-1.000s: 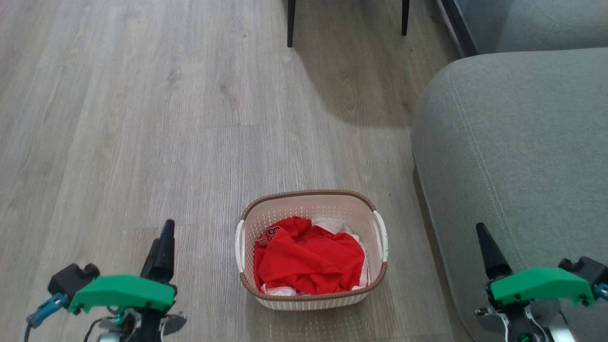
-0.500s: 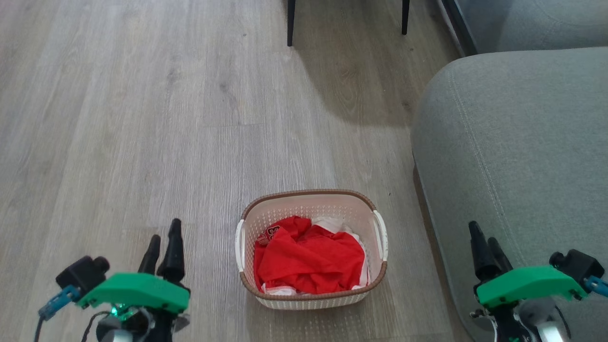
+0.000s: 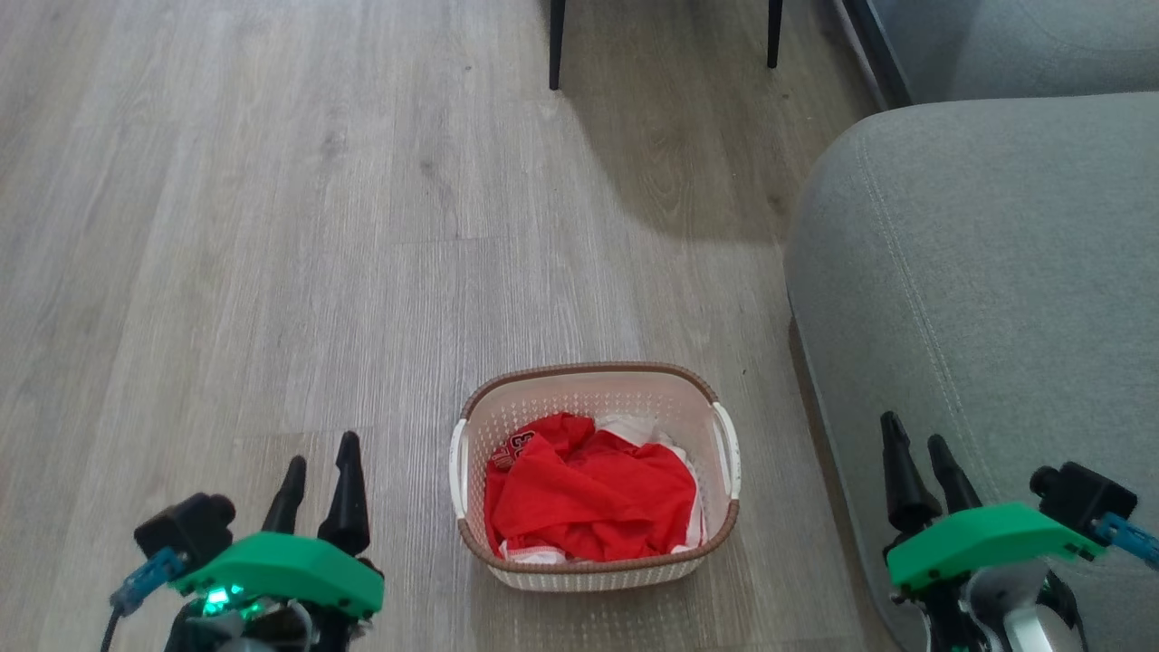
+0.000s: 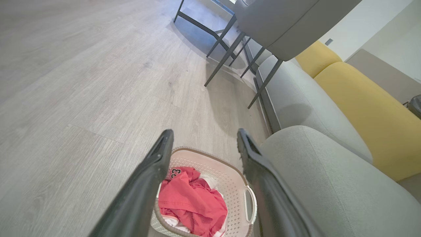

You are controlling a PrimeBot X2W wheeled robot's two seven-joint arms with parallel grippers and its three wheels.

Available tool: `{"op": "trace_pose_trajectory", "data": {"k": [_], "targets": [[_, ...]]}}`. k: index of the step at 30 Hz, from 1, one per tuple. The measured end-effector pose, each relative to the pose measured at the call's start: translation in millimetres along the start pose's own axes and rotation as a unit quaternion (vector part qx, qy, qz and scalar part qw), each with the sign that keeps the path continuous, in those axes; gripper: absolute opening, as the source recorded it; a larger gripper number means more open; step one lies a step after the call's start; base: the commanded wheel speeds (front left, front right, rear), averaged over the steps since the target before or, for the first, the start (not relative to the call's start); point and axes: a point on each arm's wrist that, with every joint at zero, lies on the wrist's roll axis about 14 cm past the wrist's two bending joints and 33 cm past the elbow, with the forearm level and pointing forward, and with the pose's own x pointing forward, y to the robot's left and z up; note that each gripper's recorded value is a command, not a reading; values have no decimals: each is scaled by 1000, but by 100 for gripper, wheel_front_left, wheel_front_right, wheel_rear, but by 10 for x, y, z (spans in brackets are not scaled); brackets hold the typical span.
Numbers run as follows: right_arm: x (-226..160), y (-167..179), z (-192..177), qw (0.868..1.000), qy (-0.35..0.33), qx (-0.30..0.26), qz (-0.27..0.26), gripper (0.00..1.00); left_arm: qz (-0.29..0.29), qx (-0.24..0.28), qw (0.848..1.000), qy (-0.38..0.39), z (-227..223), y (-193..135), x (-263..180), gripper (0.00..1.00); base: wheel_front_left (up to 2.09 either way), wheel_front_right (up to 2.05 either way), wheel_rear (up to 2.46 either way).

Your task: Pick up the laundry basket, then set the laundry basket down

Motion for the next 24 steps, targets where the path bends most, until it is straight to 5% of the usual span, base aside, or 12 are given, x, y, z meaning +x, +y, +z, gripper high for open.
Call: {"op": "trace_pose_trajectory", "data": {"k": [24], "targets": [[-71,238,-45,990,-8,-136,48,100,-24,151,988,-29,-1,-149,-78,100,0,0,0]]}}
